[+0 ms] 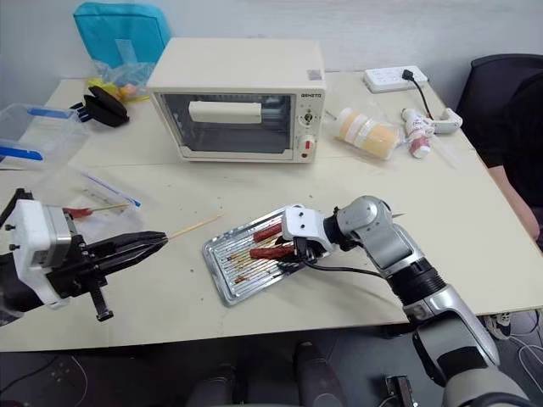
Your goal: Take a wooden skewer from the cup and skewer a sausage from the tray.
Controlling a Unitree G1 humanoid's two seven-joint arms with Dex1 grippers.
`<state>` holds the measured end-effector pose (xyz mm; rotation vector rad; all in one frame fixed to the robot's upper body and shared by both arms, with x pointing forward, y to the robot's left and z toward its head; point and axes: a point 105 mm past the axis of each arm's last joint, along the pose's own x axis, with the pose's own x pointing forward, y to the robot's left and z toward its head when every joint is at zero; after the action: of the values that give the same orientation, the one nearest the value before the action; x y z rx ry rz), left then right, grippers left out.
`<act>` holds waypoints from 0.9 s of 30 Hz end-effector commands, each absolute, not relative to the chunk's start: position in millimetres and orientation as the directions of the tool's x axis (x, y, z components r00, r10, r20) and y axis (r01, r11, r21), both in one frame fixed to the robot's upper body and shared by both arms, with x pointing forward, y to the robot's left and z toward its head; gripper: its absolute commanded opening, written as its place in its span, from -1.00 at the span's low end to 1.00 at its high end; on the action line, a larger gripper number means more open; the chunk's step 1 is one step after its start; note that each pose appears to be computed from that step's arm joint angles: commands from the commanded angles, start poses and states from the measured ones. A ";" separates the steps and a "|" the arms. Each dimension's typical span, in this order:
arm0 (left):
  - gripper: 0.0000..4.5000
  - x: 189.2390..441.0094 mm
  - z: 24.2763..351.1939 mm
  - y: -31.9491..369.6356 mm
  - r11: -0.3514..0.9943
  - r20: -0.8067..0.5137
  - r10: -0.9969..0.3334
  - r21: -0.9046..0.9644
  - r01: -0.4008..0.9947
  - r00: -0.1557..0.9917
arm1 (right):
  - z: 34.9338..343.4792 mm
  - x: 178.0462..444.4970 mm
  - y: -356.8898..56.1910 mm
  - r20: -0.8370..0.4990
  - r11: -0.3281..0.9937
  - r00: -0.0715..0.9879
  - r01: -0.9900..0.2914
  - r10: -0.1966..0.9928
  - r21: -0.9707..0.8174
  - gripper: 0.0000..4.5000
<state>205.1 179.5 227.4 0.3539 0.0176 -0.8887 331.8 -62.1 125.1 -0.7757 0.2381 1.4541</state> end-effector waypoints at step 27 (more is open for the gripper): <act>-1.00 182.1 219.1 171.0 0.399 -0.281 -0.851 0.201 0.895 0.443 | 210.3 292.6 -104.0 -0.518 -0.278 -0.095 -0.916 0.850 -0.289 -0.96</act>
<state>184.9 173.0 214.2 0.3143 0.1601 -1.0917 300.6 -100.7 196.7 -0.6994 0.1487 1.6487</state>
